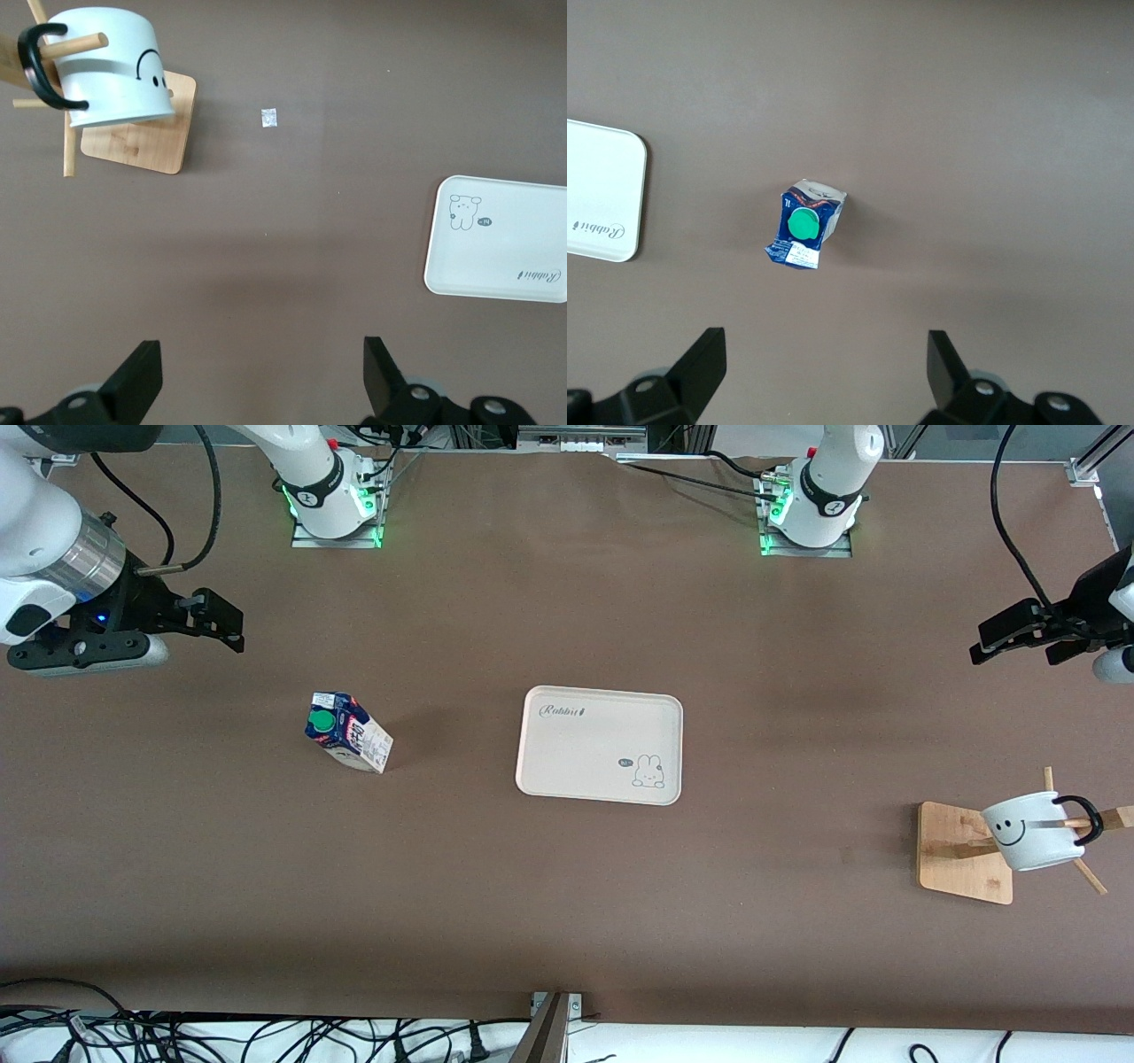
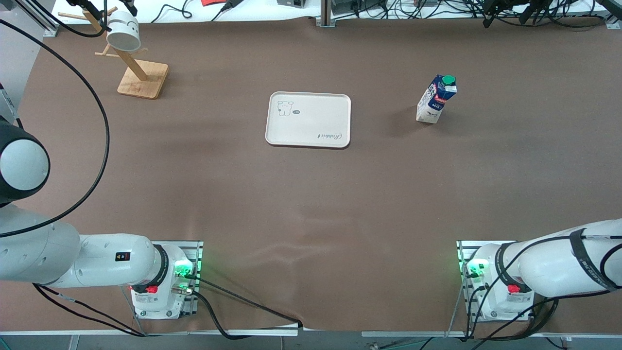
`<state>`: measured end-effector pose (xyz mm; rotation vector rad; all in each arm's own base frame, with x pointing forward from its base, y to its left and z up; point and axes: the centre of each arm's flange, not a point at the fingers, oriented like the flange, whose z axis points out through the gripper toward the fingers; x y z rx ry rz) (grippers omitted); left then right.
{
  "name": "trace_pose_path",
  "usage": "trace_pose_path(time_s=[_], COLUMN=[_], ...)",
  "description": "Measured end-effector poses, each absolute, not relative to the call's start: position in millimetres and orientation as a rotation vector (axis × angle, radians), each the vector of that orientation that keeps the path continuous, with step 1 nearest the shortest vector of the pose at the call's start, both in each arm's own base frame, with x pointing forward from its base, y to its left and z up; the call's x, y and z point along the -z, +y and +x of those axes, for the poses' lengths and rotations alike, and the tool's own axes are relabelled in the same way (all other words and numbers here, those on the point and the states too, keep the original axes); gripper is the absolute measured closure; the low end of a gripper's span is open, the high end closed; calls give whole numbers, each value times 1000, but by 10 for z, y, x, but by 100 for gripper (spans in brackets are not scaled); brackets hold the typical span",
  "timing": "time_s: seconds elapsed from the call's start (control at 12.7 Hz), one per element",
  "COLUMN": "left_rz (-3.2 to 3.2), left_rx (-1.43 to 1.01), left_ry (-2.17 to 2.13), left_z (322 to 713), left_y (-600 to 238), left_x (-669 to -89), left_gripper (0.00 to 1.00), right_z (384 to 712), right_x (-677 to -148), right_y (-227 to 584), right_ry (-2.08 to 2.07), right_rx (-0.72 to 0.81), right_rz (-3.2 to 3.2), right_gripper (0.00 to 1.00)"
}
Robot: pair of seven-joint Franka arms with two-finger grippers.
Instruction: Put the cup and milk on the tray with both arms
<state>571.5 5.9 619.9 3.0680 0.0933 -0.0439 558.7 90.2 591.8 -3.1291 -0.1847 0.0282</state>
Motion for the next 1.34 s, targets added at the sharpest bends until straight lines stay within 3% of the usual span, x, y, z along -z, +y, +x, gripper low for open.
trace_pose_path(time_s=[1.34], left_rz=[3130], left_rx=[146], left_ry=[131], left_z=[5735], left_y=[144], left_x=[-6000], left_gripper=[0], right_z=[5541], right_x=[-5909], right_y=[940], right_ry=[-191], right_rx=[-7], right_rz=[-3124], right_gripper=[0])
